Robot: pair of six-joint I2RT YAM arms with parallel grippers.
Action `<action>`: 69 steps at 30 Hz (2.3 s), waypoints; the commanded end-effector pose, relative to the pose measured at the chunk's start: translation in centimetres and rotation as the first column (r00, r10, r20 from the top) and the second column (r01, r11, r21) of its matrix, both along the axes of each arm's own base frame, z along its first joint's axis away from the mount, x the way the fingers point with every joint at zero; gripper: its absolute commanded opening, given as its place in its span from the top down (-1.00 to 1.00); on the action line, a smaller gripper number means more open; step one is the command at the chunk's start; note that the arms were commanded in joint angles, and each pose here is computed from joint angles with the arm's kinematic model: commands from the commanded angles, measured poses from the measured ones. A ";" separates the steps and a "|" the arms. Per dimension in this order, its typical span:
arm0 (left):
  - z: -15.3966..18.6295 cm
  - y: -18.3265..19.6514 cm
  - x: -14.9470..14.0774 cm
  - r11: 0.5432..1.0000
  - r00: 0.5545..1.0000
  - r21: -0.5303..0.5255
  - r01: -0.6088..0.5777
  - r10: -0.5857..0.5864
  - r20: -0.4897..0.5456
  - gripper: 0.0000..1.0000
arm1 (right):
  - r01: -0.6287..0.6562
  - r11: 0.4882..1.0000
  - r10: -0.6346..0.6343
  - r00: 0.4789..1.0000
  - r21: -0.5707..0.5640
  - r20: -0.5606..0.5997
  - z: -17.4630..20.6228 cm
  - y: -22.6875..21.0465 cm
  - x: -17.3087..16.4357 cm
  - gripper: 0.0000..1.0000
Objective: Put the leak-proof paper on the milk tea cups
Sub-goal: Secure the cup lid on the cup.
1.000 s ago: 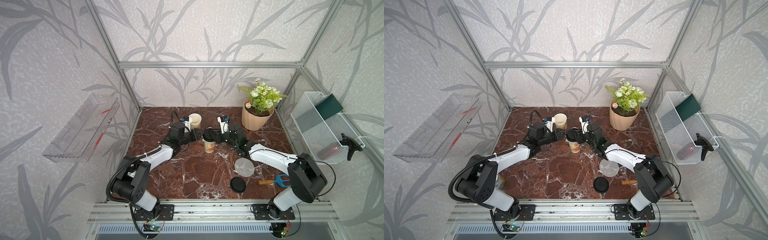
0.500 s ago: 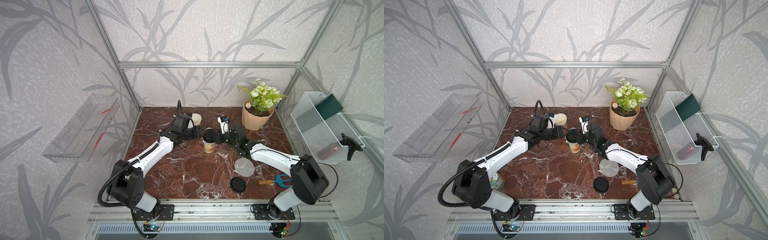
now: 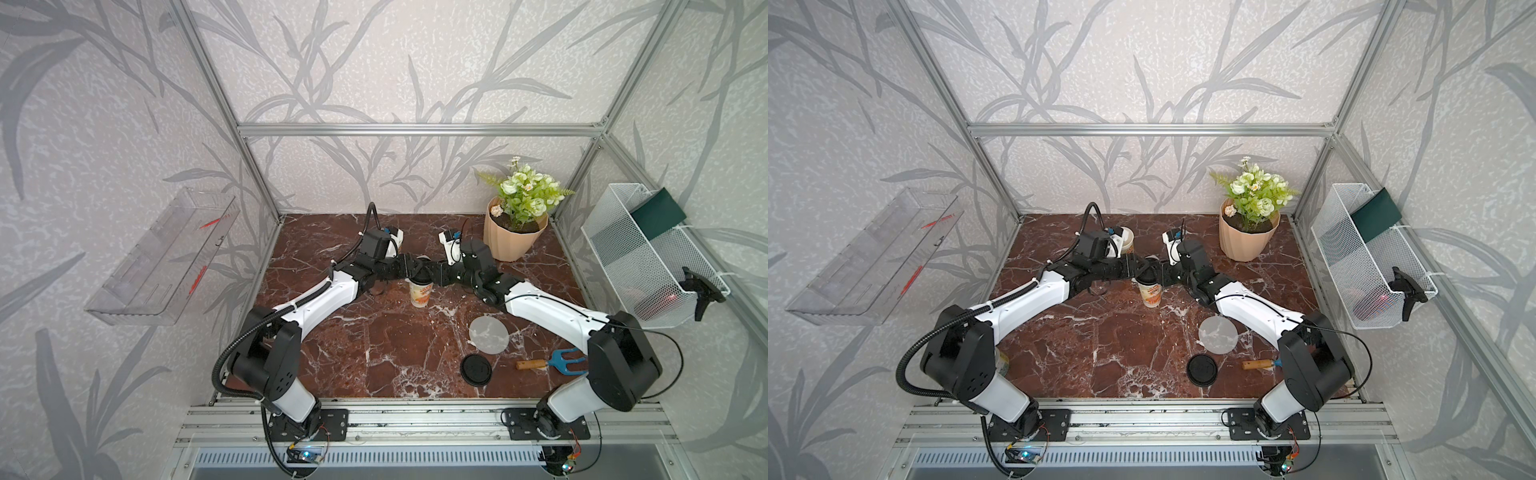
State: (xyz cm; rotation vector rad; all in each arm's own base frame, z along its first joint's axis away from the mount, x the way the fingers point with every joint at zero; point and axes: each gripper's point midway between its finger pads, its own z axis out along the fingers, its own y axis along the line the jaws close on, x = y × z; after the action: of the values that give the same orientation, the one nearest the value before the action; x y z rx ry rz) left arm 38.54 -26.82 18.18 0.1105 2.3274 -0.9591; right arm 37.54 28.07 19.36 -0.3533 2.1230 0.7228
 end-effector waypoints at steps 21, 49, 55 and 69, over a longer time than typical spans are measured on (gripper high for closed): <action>-9.7 2.8 -3.4 0.986 0.984 0.165 0.027 0.003 -0.179 0.09 | 0.027 0.991 -0.022 0.999 0.131 -0.040 -0.4 -2.0 1.0 0.04; -19.6 3.6 -8.2 0.979 0.952 0.202 0.018 0.045 -0.301 0.03 | 0.043 0.952 -0.109 0.974 -0.304 -0.201 -15.5 -3.2 -6.1 0.11; -20.3 3.6 -8.6 0.980 0.948 0.197 0.018 0.046 -0.316 0.03 | 0.040 0.951 -0.104 0.975 -0.307 -0.196 -15.8 -2.8 -6.7 0.11; -14.0 3.1 -5.8 0.978 0.970 0.209 0.024 0.028 -0.241 -0.17 | 0.073 0.971 -0.067 0.997 -0.228 0.033 -0.2 -1.5 -0.6 -0.07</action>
State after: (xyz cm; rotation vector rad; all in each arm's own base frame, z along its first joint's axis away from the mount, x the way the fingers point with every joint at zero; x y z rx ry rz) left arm 39.47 -27.71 17.32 0.1169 2.0909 -1.0224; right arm 38.17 25.82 19.17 -0.2967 2.1237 0.4170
